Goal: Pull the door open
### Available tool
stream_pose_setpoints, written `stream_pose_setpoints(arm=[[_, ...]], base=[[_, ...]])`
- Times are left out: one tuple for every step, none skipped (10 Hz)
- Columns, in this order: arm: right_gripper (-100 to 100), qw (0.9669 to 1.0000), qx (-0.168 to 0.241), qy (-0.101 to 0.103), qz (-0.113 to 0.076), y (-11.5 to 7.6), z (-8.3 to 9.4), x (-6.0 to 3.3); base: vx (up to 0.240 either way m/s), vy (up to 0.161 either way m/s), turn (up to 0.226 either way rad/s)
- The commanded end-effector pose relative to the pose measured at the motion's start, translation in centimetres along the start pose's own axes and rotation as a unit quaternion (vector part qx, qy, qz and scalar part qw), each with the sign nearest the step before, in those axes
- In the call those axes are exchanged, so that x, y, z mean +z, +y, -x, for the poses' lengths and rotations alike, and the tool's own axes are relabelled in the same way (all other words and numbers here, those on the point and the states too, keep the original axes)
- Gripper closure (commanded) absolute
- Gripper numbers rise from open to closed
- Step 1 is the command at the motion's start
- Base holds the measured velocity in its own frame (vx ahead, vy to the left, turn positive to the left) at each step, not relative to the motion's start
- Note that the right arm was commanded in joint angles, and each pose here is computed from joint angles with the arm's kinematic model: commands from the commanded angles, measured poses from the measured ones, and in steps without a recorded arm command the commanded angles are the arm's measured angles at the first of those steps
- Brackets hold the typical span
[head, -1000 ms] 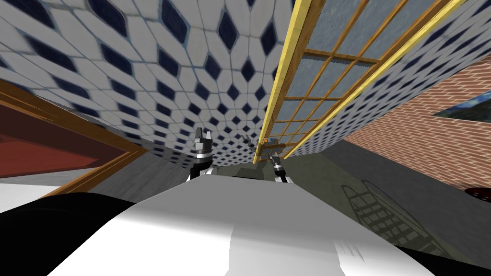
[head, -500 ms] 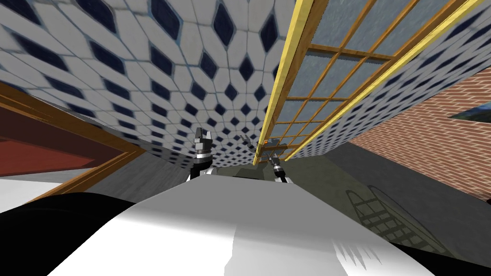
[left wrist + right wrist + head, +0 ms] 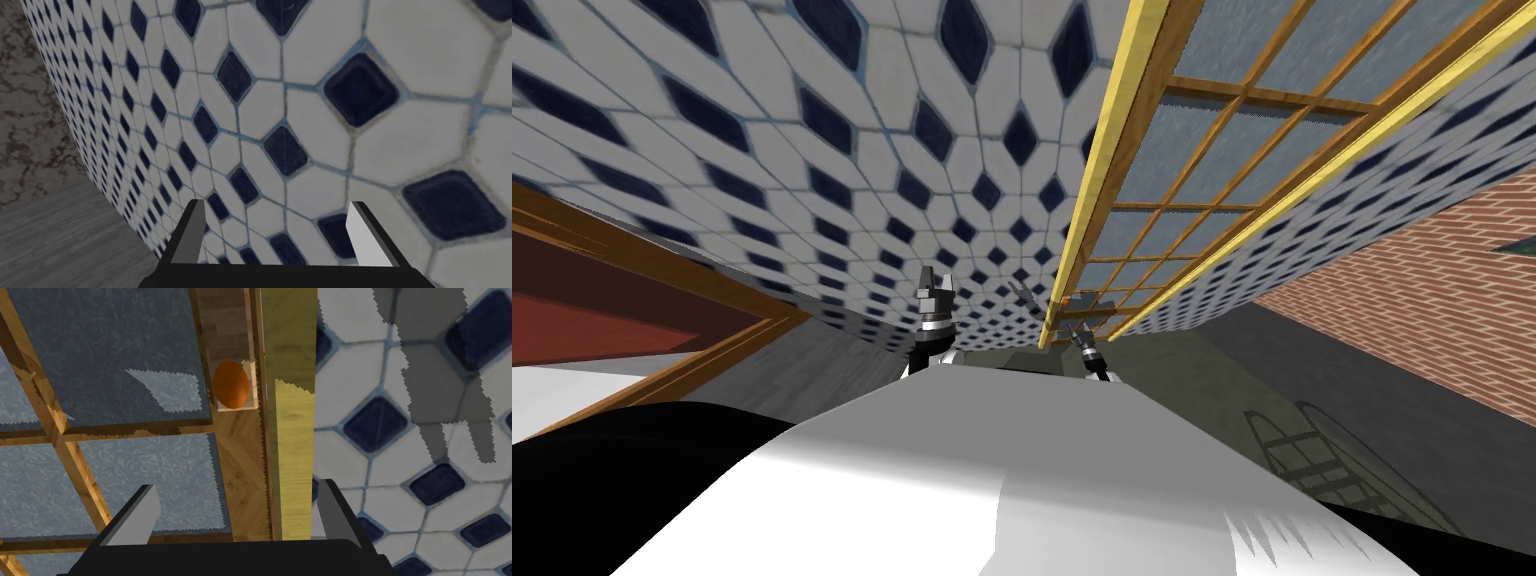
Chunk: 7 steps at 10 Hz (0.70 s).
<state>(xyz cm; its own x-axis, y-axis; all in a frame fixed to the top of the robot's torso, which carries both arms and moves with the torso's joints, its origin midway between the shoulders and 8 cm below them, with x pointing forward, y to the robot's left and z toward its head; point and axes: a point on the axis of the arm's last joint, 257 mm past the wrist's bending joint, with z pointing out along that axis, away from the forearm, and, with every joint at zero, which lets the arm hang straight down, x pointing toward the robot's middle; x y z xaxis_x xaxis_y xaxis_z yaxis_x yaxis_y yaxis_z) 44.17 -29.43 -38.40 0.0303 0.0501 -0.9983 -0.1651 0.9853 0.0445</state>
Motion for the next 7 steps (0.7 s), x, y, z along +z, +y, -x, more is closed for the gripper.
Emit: stream_pose_setpoints(arm=[[-100, 0.9999, -0.010, 0.008, 0.002, 0.04, -0.69, -0.23], [-100, 0.9999, -0.013, 0.011, 0.002, 0.05, -0.92, -0.31], [-100, 0.9997, -0.020, 0.017, 0.003, 0.06, -1.41, -0.48], [-100, 0.9998, -0.015, 0.014, 0.002, 0.02, -1.21, -0.33], [-100, 0.9998, -0.016, 0.014, 0.005, 0.27, -1.29, -0.47], [-100, 0.9998, -0.016, 0.014, 0.005, 0.37, -1.31, -0.53], [-100, 0.9997, -0.016, 0.014, 0.007, 0.60, -1.35, -0.65]], base=[[0.065, -0.060, 0.040], [0.058, -0.044, 0.035], [0.070, -0.052, 0.043], [0.033, -0.028, 0.014], [0.108, 0.038, 0.001], [0.147, 0.078, 0.000], [0.178, 0.098, -0.006]])
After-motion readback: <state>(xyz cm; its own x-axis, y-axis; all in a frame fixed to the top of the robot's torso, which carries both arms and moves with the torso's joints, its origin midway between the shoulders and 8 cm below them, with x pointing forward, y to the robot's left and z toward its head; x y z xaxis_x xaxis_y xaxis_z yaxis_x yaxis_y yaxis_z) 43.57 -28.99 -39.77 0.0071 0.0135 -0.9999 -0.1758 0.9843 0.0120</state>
